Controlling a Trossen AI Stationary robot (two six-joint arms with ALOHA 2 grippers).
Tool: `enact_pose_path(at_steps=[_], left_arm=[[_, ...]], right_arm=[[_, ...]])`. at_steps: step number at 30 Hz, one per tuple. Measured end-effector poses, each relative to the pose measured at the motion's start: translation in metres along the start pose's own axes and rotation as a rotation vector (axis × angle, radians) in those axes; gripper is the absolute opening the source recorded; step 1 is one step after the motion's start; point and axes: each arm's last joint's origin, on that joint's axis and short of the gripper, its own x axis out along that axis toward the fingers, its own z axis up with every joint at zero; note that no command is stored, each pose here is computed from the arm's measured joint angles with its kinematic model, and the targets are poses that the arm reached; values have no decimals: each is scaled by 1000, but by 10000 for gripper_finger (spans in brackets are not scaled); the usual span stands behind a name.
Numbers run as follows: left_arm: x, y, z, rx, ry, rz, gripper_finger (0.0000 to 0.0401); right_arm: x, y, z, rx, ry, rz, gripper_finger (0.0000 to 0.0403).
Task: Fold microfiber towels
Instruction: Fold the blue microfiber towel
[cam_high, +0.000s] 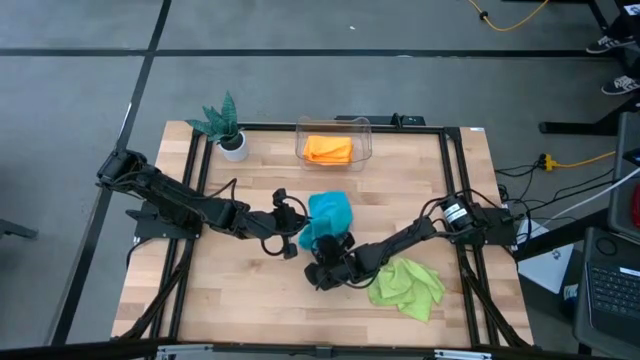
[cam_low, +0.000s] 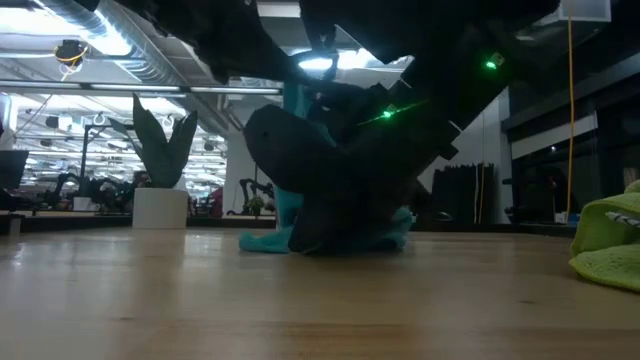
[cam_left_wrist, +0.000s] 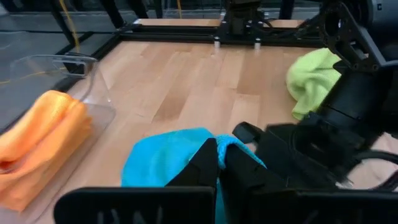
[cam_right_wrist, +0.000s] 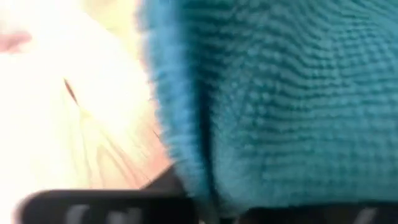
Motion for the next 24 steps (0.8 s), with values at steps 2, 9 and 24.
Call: enact_pose_path(at_steps=[2,9,24], left_arm=[[0,1,0,1,-7,35,0],[-4,-3,-1,20,-22,107,0],[-23,-20,12,117,-118,367,0]], right_arm=[[-1,2,1,-44,41,37,21],[-14,21,8,-301,322,240,6],[-108,8,69,-814,692,-359,3]])
